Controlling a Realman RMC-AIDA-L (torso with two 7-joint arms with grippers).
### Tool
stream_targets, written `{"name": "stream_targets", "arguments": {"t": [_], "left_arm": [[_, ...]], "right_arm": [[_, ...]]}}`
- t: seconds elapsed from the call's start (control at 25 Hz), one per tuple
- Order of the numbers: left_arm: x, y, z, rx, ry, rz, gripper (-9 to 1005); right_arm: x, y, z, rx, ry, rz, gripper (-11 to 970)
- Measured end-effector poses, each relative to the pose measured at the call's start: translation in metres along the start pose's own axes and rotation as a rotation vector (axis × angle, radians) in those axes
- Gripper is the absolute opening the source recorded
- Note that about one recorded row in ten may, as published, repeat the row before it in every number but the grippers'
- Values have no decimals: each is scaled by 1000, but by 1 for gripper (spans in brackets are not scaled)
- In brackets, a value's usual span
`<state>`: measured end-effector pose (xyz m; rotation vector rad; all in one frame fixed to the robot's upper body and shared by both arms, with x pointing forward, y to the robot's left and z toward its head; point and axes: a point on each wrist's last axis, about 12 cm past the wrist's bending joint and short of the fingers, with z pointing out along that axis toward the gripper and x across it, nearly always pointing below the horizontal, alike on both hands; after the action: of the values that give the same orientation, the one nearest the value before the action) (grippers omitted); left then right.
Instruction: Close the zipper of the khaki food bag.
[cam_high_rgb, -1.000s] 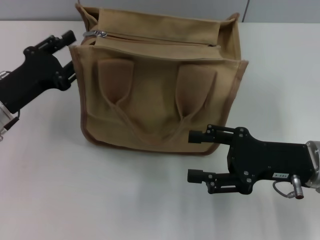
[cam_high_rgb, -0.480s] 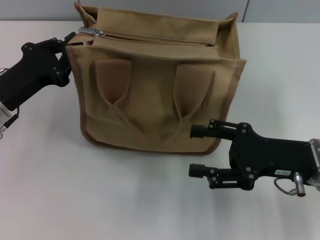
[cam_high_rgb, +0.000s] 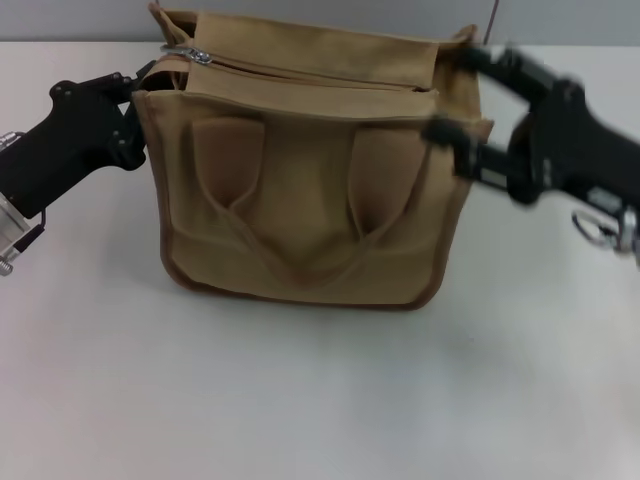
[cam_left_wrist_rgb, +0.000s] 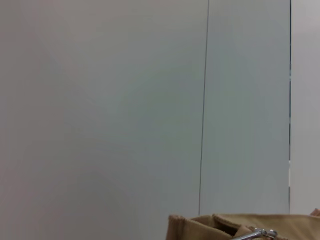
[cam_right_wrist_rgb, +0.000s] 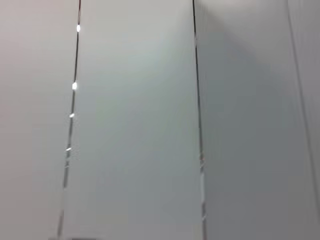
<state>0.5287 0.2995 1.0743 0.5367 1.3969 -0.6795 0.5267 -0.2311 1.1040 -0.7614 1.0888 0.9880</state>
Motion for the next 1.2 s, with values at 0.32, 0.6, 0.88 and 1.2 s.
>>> {"name": "stream_targets", "arguments": {"t": [0.32, 0.6, 0.88, 1.2], "left_arm": [[-3, -2, 2, 20, -28, -23, 22], [-4, -7, 1, 44, -51, -42, 24], [-5, -10, 9, 73, -64, -48, 25], [-6, -11, 14, 81, -68, -52, 27]], "right_arm": [[0, -24, 51, -8, 32, -277, 792], [10, -22, 71, 42, 17, -576, 792], [24, -19, 91, 43, 92, -649, 792], [30, -29, 111, 41, 189, -697, 791]]}}
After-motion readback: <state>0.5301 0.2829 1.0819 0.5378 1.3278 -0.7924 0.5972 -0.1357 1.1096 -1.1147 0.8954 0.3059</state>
